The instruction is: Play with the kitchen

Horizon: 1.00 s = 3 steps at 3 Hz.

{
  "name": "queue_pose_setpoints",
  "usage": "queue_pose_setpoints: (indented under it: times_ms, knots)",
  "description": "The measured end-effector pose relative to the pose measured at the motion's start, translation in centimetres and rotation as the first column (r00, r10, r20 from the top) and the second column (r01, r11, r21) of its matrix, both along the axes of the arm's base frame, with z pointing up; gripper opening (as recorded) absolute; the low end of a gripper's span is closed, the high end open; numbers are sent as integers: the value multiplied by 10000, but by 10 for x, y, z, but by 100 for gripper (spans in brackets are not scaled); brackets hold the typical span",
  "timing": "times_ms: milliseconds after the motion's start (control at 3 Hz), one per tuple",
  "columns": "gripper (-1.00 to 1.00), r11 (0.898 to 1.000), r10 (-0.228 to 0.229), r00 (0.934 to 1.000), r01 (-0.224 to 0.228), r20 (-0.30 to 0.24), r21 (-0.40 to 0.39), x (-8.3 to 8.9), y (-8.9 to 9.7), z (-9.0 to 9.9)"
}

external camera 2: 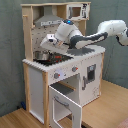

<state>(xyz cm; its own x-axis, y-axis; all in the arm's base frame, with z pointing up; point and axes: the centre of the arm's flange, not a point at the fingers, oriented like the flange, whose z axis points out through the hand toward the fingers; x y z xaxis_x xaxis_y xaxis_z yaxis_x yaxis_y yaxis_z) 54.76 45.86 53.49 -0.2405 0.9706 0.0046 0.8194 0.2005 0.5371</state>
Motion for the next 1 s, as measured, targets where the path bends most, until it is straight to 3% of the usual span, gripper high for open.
queue_pose_setpoints:
  times_ms: [333,667,1000]
  knots:
    - [100,10000,-30,10000,30,8,5,1,-1,2]
    - [100,10000,-56,10000,56,13,7,1,-1,3]
    - [100,9996,-203,9998,204,78,-180,-13,6,33]
